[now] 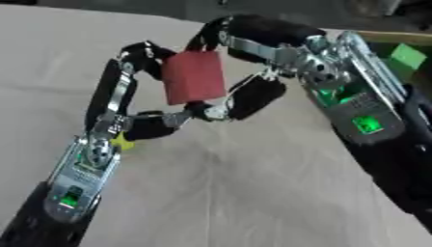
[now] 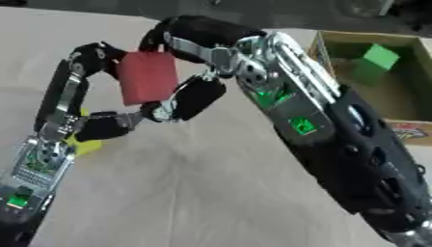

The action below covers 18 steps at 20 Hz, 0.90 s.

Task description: Pick up the objects with one hand, pass them to the other hand, and then place them into the box on the other side of the table.

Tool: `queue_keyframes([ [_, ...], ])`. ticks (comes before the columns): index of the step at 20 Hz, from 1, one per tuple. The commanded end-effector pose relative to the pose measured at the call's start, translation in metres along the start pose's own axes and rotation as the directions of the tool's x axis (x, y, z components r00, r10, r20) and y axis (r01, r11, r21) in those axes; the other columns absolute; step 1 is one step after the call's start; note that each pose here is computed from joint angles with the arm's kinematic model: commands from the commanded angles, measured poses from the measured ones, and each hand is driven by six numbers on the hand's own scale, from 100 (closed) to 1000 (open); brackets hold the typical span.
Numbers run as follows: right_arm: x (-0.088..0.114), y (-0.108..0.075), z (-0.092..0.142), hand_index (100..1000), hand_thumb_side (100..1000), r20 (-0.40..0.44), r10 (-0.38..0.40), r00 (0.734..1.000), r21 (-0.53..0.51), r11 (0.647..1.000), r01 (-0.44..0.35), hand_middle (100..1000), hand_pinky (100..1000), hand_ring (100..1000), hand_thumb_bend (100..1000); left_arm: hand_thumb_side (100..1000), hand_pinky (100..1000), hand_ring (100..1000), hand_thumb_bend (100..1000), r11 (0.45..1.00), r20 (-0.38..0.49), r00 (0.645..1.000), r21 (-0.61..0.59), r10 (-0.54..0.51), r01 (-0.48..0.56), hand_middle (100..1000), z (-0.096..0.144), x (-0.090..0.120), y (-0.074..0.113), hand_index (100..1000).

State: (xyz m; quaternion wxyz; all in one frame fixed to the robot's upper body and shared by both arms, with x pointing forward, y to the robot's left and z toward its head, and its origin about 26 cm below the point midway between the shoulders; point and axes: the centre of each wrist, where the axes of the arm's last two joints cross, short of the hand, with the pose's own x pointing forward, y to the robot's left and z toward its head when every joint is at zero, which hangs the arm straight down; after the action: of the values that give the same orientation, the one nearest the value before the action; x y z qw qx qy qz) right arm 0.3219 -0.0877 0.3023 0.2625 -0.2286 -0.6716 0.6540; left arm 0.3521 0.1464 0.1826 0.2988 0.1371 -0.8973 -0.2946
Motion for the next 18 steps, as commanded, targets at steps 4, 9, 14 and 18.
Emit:
queue_keyframes([
  [4, -0.0019, -0.0029, -0.0013, 830, 354, -0.015, 0.016, 1.000, -0.025, 1.000, -0.017, 790, 871, 839, 441, 100, 512, 453, 100, 1.000, 0.048, 0.999, 0.013, 0.011, -0.012, 404, -0.0074, 0.0118, 0.0053, 483],
  [9, -0.0025, -0.0042, -0.0007, 795, 304, -0.020, 0.003, 1.000, -0.039, 0.999, -0.004, 745, 863, 822, 392, 100, 512, 453, 100, 1.000, 0.046, 0.999, 0.009, 0.012, -0.013, 404, -0.0071, 0.0118, 0.0051, 482],
  [14, -0.0026, -0.0046, -0.0001, 745, 253, -0.022, -0.021, 1.000, -0.053, 0.998, 0.019, 674, 857, 799, 319, 100, 511, 453, 100, 1.000, 0.036, 0.999, 0.000, 0.007, -0.007, 405, -0.0060, 0.0100, 0.0040, 483],
  [18, -0.0027, -0.0048, 0.0006, 680, 224, -0.021, -0.040, 0.999, -0.067, 0.997, 0.039, 605, 852, 770, 265, 100, 513, 454, 100, 1.000, 0.027, 1.000, -0.005, 0.002, -0.002, 405, -0.0055, 0.0084, 0.0030, 484],
])
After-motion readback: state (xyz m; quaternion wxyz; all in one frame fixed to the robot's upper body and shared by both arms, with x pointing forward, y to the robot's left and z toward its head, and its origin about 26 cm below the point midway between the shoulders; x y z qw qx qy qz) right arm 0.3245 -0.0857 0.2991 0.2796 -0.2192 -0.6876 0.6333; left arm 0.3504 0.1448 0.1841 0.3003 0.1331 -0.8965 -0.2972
